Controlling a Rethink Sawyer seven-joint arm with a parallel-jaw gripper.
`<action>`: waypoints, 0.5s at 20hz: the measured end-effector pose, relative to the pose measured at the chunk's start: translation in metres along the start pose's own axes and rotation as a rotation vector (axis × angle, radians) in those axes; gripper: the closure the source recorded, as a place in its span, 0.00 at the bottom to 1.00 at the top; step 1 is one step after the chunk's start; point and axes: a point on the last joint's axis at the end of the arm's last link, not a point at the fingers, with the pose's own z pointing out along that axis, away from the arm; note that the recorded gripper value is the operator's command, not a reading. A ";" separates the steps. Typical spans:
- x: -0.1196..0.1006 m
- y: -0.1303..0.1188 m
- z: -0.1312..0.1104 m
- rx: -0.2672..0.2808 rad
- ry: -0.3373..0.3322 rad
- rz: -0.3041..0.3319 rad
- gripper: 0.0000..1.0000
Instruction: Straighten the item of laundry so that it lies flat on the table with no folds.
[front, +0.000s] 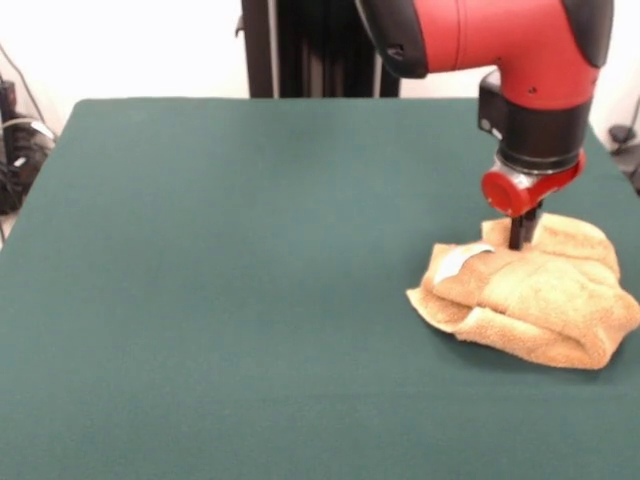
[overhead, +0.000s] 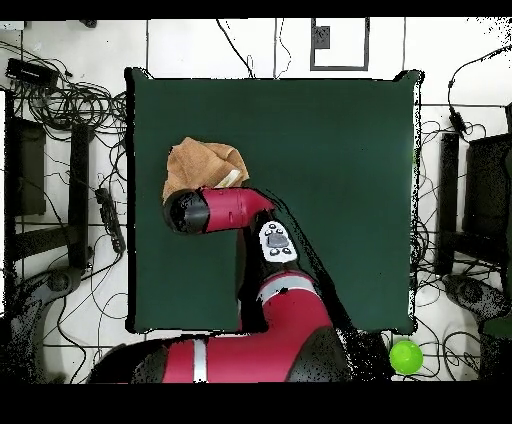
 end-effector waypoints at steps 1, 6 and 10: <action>0.000 0.001 0.000 0.002 0.001 -0.002 1.00; -0.002 0.009 0.000 0.008 0.009 -0.006 1.00; -0.002 0.007 -0.001 0.008 0.011 0.013 1.00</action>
